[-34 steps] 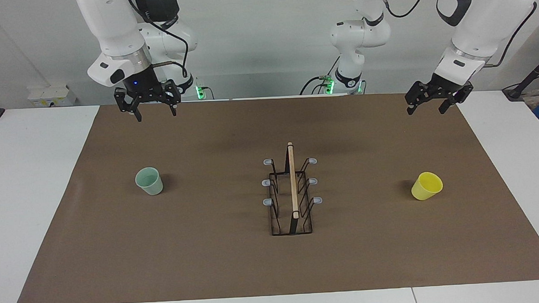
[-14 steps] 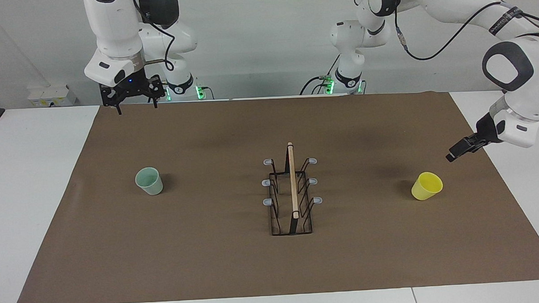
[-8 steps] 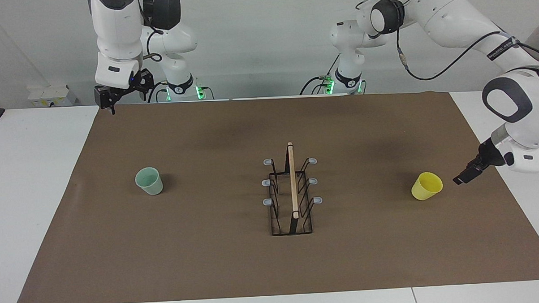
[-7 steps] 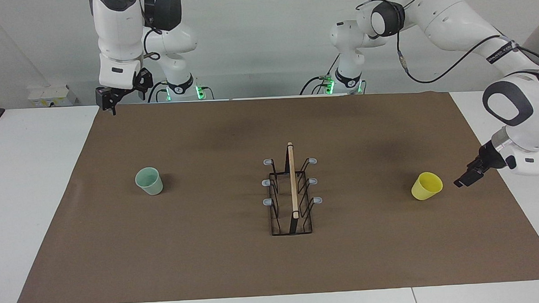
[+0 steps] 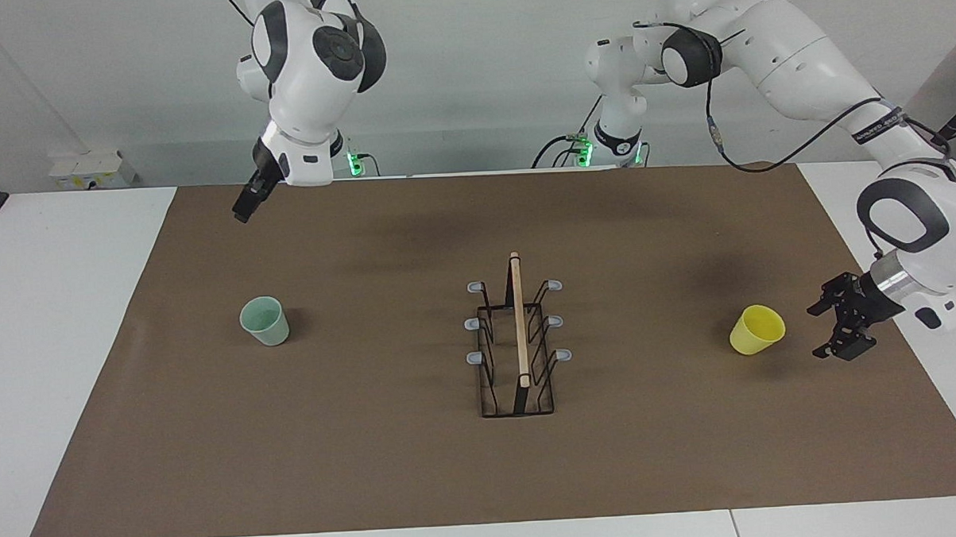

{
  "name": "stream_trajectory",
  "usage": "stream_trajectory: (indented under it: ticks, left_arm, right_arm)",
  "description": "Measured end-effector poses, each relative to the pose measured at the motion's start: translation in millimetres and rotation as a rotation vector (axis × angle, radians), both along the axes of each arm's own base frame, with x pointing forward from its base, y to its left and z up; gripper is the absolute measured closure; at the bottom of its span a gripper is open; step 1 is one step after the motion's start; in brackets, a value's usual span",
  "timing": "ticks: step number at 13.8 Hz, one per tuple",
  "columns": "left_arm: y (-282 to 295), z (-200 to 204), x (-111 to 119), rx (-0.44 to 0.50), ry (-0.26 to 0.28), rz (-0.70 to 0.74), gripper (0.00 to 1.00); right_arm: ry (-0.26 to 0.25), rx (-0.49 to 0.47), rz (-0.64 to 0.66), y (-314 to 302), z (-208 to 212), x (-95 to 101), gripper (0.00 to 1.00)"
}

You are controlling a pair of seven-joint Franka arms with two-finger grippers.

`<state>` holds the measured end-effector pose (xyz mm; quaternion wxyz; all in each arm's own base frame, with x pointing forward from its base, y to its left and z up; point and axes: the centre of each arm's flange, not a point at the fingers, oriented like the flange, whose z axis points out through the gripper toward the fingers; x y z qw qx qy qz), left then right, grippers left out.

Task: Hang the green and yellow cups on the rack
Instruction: 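Grasp the yellow cup with the left gripper while the right gripper grasps the green cup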

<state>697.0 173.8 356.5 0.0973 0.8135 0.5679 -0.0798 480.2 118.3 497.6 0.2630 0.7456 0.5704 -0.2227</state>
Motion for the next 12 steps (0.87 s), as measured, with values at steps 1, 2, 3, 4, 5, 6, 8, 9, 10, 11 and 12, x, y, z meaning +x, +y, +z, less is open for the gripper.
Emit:
stream_trajectory:
  ticks: [1, 2, 3, 4, 5, 6, 8, 9, 10, 11, 12]
  left_arm:
    - [8, -15, -2, -0.03, 0.017, 0.048, 0.0]
    - [14, -28, -7, -0.05, 0.043, 0.089, 0.0]
    - [16, -38, -12, -0.079, 0.073, 0.132, 0.0]
    - [14, -44, -16, -0.129, 0.093, 0.179, 0.0]
    - [12, -49, -20, -0.184, 0.1, 0.227, 0.0]
    - [13, -56, -26, -0.248, 0.106, 0.286, 0.0]
    - [15, -68, -44, -0.366, 0.123, 0.398, 0.0]
    - [16, -72, -54, -0.415, 0.129, 0.443, 0.0]
    - [17, -75, -62, -0.463, 0.13, 0.481, 0.0]
    - [16, -80, -71, -0.509, 0.131, 0.52, 0.0]
    - [16, -84, -79, -0.552, 0.13, 0.559, 0.0]
  right_arm:
    - [0.019, -0.02, 0.033, 6, -19, 4.8, 0.0]
    - [0.033, -0.034, 0.063, 11, -37, 10.9, 0.0]
    - [0.041, -0.05, 0.091, 14, -53, 17.8, 0.0]
    - [0.043, -0.064, 0.121, 16, -68, 24.3, 0.0]
    - [0.043, -0.076, 0.153, 17, -82, 28.2, 0.0]
    - [0.04, -0.091, 0.187, 18, -94, 30.1, 0.0]
    - [0.037, -0.113, 0.227, 18, -117, 30.8, 0.0]
    - [0.03, -0.112, 0.23, 19, -126, 31.1, 0.0]
    - [0.022, -0.109, 0.241, 21, -135, 32.1, 0.0]
    - [0.017, -0.115, 0.259, 23, -144, 33.9, 0.0]
    - [0.013, -0.127, 0.273, 24, -153, 35.5, 0.0]
